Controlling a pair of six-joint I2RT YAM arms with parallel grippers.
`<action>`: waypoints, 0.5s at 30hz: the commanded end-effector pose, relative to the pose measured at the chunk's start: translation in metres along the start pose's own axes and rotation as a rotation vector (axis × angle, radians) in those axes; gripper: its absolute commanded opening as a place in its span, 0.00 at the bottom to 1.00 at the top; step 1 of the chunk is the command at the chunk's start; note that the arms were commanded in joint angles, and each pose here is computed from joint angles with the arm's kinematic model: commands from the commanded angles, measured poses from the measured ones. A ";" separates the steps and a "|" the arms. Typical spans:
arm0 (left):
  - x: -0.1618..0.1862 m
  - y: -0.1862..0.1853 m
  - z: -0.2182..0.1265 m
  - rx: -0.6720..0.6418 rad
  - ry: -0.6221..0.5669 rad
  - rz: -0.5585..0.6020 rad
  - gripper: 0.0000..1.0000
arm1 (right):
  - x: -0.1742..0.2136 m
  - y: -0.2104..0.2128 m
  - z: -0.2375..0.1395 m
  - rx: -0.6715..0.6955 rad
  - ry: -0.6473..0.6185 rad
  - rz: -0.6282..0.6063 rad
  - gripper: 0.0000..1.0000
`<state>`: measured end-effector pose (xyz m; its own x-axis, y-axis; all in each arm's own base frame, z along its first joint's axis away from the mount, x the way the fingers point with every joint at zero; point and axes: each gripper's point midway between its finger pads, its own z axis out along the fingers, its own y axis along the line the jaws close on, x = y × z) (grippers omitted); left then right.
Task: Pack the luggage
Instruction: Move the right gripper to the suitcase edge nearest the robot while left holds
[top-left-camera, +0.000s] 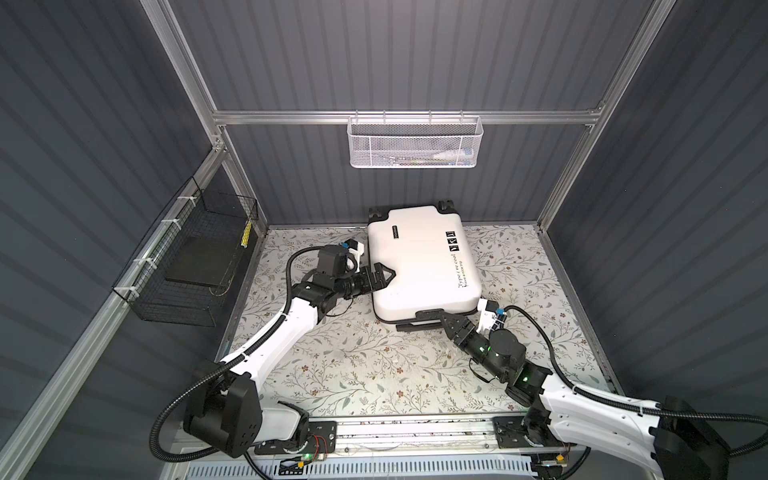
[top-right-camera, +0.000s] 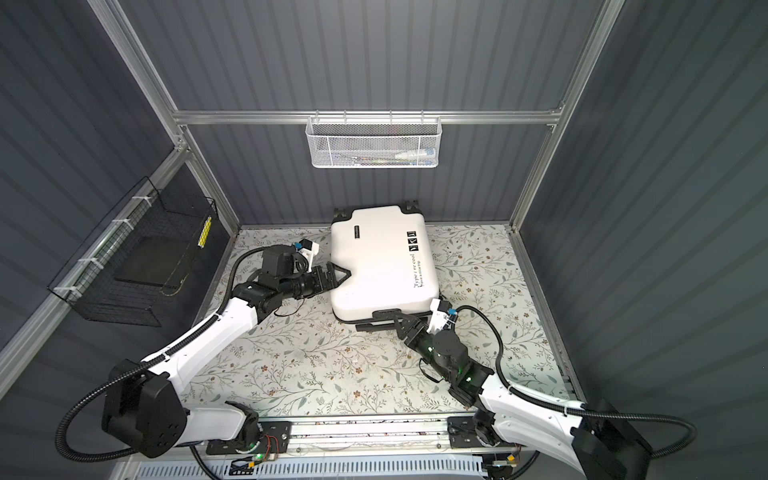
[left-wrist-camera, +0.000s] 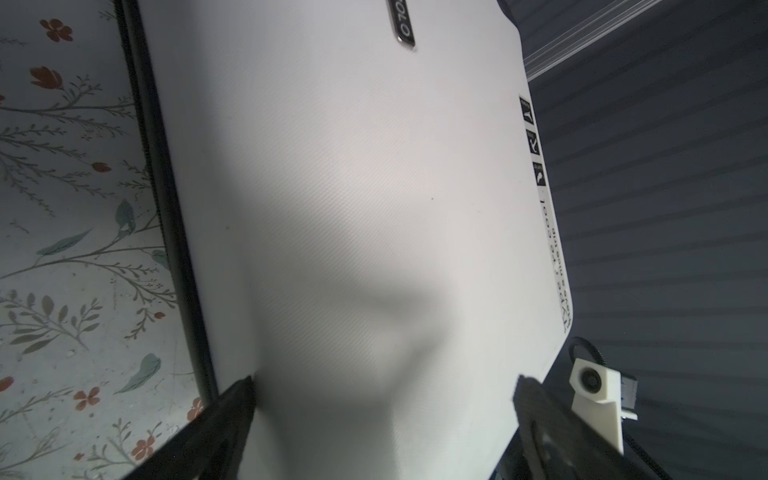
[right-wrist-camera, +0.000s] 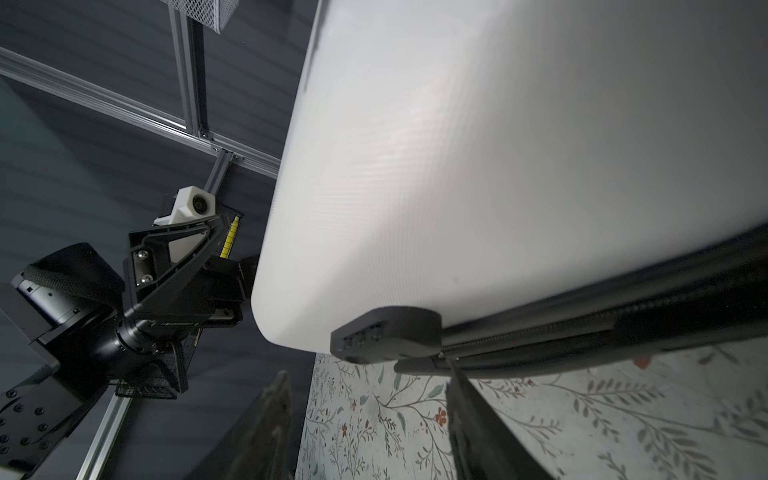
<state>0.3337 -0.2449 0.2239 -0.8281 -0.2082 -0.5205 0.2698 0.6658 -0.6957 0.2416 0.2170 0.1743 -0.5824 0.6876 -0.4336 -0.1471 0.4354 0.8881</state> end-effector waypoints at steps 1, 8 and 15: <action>0.016 -0.026 0.012 0.111 0.054 0.008 1.00 | -0.012 0.000 -0.004 -0.002 -0.074 0.015 0.60; 0.022 -0.034 0.018 0.118 0.067 0.017 1.00 | -0.020 -0.007 -0.009 0.020 -0.122 0.017 0.61; 0.021 -0.025 0.011 0.053 0.048 0.044 1.00 | -0.035 -0.021 -0.014 0.049 -0.166 0.024 0.62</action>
<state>0.3222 -0.2748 0.2246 -0.8386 -0.1696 -0.5176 0.3151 0.6242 -0.7150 0.2501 0.1866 0.1755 -0.4747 0.7671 -0.4315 -0.1092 0.4351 0.8937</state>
